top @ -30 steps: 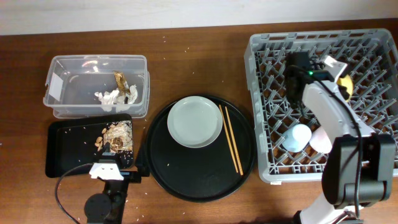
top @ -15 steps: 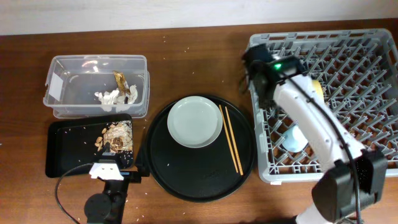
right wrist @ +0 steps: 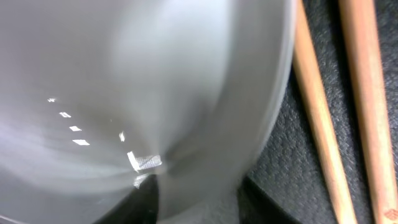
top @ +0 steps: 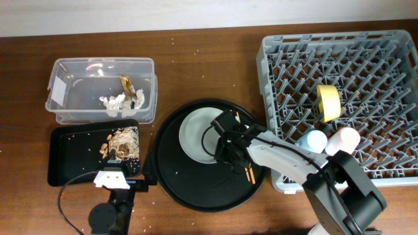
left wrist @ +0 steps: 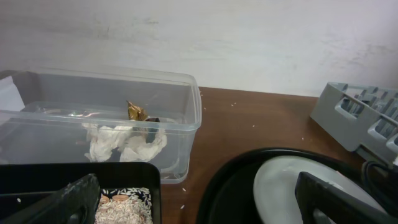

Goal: Sort waste into correct bins and load items into the dishwasher rack
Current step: 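Grasp the grey plate with the right gripper and stand it in the rack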

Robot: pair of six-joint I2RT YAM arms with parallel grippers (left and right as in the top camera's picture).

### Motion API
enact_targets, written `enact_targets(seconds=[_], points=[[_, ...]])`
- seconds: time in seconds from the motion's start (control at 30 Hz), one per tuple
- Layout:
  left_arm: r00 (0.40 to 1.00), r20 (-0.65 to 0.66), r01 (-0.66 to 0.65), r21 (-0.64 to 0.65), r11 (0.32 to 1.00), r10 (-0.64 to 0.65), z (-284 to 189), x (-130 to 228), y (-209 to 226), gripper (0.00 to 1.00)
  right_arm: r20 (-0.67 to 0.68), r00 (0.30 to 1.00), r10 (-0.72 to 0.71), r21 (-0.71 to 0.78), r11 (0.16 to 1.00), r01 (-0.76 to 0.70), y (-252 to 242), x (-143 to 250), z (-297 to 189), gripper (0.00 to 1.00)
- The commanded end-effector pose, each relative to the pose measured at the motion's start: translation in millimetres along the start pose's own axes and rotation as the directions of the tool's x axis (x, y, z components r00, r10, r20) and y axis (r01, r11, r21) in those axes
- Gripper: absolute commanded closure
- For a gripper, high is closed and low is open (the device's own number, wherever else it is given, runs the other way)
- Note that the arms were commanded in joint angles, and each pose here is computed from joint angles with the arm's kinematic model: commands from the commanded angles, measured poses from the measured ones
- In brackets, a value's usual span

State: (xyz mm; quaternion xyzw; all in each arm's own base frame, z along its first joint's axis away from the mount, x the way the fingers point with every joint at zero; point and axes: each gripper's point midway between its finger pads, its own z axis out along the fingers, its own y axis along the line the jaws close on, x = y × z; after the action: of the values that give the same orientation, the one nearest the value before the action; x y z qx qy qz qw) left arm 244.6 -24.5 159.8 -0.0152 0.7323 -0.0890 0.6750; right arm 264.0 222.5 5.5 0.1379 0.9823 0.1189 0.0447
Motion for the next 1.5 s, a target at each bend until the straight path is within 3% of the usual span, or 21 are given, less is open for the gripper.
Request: enact_targets(seconds=[0.0, 0.07, 0.17, 0.27, 0.33, 0.43, 0.5, 0.57, 0.7, 0.8, 0.93, 1.0, 1.03, 1.07, 1.1, 1.17, 1.23, 1.3, 1.33, 1.4, 1.47], points=[[1.0, -0.004, -0.005, 0.004, 1.0, 0.005, 0.3, 2.6, 0.2, 0.01, -0.014, 1.0, 0.02, 0.018, 1.0, -0.02, -6.2, 5.0, 1.1, 0.69], [1.0, -0.004, -0.005, 0.004, 1.0, 0.005, 0.3, 2.6, 0.2, 0.01, -0.027, 0.999, 0.022, 0.022, 1.0, -0.021, -7.4, 7.7, 1.0, 0.94], [1.0, -0.004, -0.005, 0.003, 1.0, 0.005, 0.3, 2.6, 0.2, 0.01, -0.017, 0.997, -0.077, -0.004, 0.997, 0.077, 1.3, 3.6, -13.2, 0.96], [1.0, -0.004, -0.005, 0.004, 1.0, 0.005, 0.3, 2.6, 0.2, 0.01, 0.186, 0.972, -0.147, 0.034, 0.989, 0.143, 4.4, -34.1, -84.2, 0.96], [1.0, -0.004, -0.005, 0.004, 1.0, 0.005, 0.3, 2.6, 0.2, 0.01, 0.424, 0.89, -0.166, 0.112, 0.985, 0.131, -12.1, -75.1, -158.3, 0.96], [1.0, -0.004, -0.005, 0.004, 1.0, 0.005, 0.3, 2.7, 0.2, 0.01, 0.729, 0.656, -0.193, 0.307, 0.95, -0.061, -76.7, -123.4, -270.1, 0.96], [1.0, -0.004, -0.005, 0.003, 1.0, 0.005, 0.3, 2.6, 0.2, 0.01, 0.822, 0.501, -0.27, 0.455, 0.841, -0.294, -134.6, -139.7, -336.8, 0.96], [1.0, -0.004, -0.005, 0.004, 1.0, 0.005, 0.3, 2.6, 0.2, 0.01, 0.82, 0.469, -0.329, 0.535, 0.733, -0.421, -166.8, -148.1, -364.9, 0.96], [1.0, -0.004, -0.005, 0.004, 1.0, 0.005, 0.3, 2.6, 0.2, 0.01, 0.816, 0.481, -0.32, 0.573, 0.552, -0.606, -227.7, -181.8, -379.1, 0.96], [1.0, -0.004, -0.005, 0.004, 1.0, 0.005, 0.3, 2.6, 0.2, 0.01, 0.738, 0.603, -0.303, 0.673, 0.4, -0.622, -283.0, -202.1, -361.5, 0.96], [1.0, -0.004, -0.005, 0.004, 1.0, 0.005, 0.3, 2.6, 0.2, 0.01, 0.569, 0.772, -0.282, 0.816, 0.306, -0.49, -314.4, -222.4, -300.4, 0.96], [1.0, -0.004, -0.005, 0.003, 1.0, 0.005, 0.3, 2.6, 0.2, 0.01, 0.516, 0.801, -0.303, 0.849, 0.308, -0.43, -305.8, -229.8, -277.7, 0.96], [1.0, -0.004, -0.005, 0.004, 1.0, 0.005, 0.3, 2.6, 0.2, 0.01, 0.499, 0.803, -0.326, 0.858, 0.319, -0.403, -293.8, -233.0, -269.4, 0.88], [1.0, -0.004, -0.005, 0.003, 1.0, 0.005, 0.3, 2.6, 0.2, 0.01, 0.5, 0.795, -0.344, 0.857, 0.326, -0.399, -284.3, -234.0, -269.9, 0.42], [1.0, -0.004, -0.005, 0.003, 1.0, 0.005, 0.3, 2.6, 0.2, 0.01, 0.509, 0.784, -0.356, 0.853, 0.333, -0.402, -277.3, -234.4, -273.4, 0.23], [1.0, -0.004, -0.005, 0.004, 1.0, 0.005, 0.3, 2.6, 0.2, 0.01, 0.565, 0.721, -0.402, 0.817, 0.392, -0.422, -245.0, -234.1, -295.8, 0.2], [1.0, -0.004, -0.005, 0.003, 1.0, 0.005, 0.3, 2.6, 0.2, 0.01, 0.614, 0.644, -0.456, 0.773, 0.512, -0.375, -198.3, -224.6, -321.6, 0.2], [1.0, -0.004, -0.005, 0.003, 1.0, 0.005, 0.3, 2.6, 0.2, 0.01, 0.603, 0.607, -0.518, 0.686, 0.724, -0.064, -124.3, -197.6, -305.3, 0.2], [1.0, -0.004, -0.005, 0.003, 1.0, 0.005, 0.3, 2.6, 0.2, 0.01, 0.593, 0.613, -0.522, 0.616, 0.785, 0.072, -97.0, -179.5, -290.0, 0.21], [1.0, -0.004, -0.005, 0.003, 1.0, 0.005, 0.3, 2.6, 0.2, 0.01, 0.485, 0.741, -0.465, 0.272, 0.885, 0.377, -28.5, -99.5, -234.1, 0.23], [1.0, -0.004, -0.005, 0.003, 1.0, 0.005, 0.3, 2.6, 0.2, 0.0, 0.292, 0.862, -0.415, 0.054, 0.907, 0.418, -0.4, -36.0, -185.2, 0.36]])
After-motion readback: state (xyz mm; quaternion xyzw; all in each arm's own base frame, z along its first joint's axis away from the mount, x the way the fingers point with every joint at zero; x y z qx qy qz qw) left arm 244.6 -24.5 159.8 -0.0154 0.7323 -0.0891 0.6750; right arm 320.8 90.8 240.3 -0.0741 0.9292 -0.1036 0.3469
